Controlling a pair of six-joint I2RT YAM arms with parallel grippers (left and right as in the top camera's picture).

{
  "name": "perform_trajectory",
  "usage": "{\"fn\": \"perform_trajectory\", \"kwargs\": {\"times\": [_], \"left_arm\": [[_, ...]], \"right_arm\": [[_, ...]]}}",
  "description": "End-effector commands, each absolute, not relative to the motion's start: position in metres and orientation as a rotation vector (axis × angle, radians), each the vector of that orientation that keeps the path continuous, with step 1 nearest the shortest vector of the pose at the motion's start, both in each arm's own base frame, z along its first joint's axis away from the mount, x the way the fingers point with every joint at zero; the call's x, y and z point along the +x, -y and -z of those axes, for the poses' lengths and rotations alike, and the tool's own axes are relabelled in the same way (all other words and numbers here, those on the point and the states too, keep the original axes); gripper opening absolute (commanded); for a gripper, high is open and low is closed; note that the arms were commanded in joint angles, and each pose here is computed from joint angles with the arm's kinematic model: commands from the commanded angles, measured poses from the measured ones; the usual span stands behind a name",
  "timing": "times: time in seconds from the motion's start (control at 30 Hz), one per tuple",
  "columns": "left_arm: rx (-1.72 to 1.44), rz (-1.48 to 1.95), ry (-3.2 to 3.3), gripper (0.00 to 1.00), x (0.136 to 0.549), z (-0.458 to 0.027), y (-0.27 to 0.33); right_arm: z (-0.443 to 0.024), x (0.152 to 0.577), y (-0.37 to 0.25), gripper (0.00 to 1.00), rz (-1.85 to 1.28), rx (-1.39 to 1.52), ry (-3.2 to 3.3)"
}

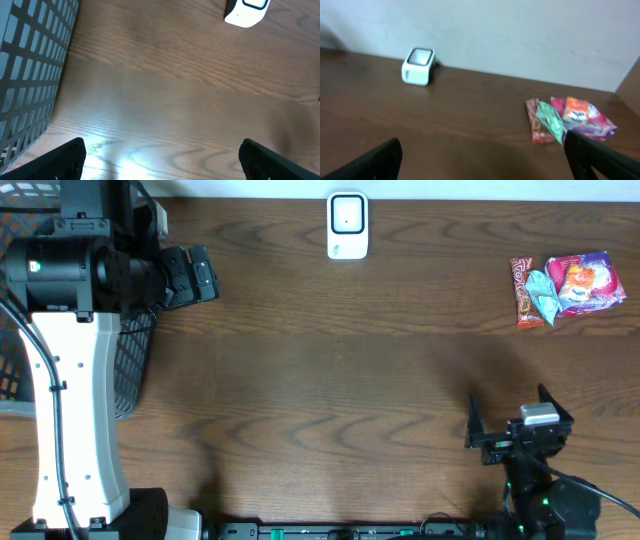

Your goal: Scan the item barcode

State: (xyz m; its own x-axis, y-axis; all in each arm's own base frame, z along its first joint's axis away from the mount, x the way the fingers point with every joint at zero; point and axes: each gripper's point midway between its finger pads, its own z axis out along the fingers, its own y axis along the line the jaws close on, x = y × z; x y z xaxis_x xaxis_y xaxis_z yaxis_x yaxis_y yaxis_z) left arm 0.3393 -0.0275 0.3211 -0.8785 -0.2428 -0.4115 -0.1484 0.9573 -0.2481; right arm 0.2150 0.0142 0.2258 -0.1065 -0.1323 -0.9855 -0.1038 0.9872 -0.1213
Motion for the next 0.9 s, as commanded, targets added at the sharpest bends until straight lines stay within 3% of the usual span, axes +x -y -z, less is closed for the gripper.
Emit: {"fn": "perform_trajectory", "kwargs": {"times": [0.0, 0.53, 0.87], "left_arm": [[-0.284, 0.303, -2.671, 0.98, 0.341, -0.317, 0.03], [-0.284, 0.303, -2.671, 0.98, 0.341, -0.318, 0.03], [-0.284, 0.303, -2.671, 0.98, 0.341, -0.318, 0.03]], "right_arm": [[-0.212, 0.221, -0.013, 0.99, -0.018, -0.127, -1.667], [-0.163, 0.246, -0.01, 0.99, -0.133, 0.026, -1.619], [-0.157, 0.246, -0.006, 0.99, -0.107, 0.051, -1.643]]}}
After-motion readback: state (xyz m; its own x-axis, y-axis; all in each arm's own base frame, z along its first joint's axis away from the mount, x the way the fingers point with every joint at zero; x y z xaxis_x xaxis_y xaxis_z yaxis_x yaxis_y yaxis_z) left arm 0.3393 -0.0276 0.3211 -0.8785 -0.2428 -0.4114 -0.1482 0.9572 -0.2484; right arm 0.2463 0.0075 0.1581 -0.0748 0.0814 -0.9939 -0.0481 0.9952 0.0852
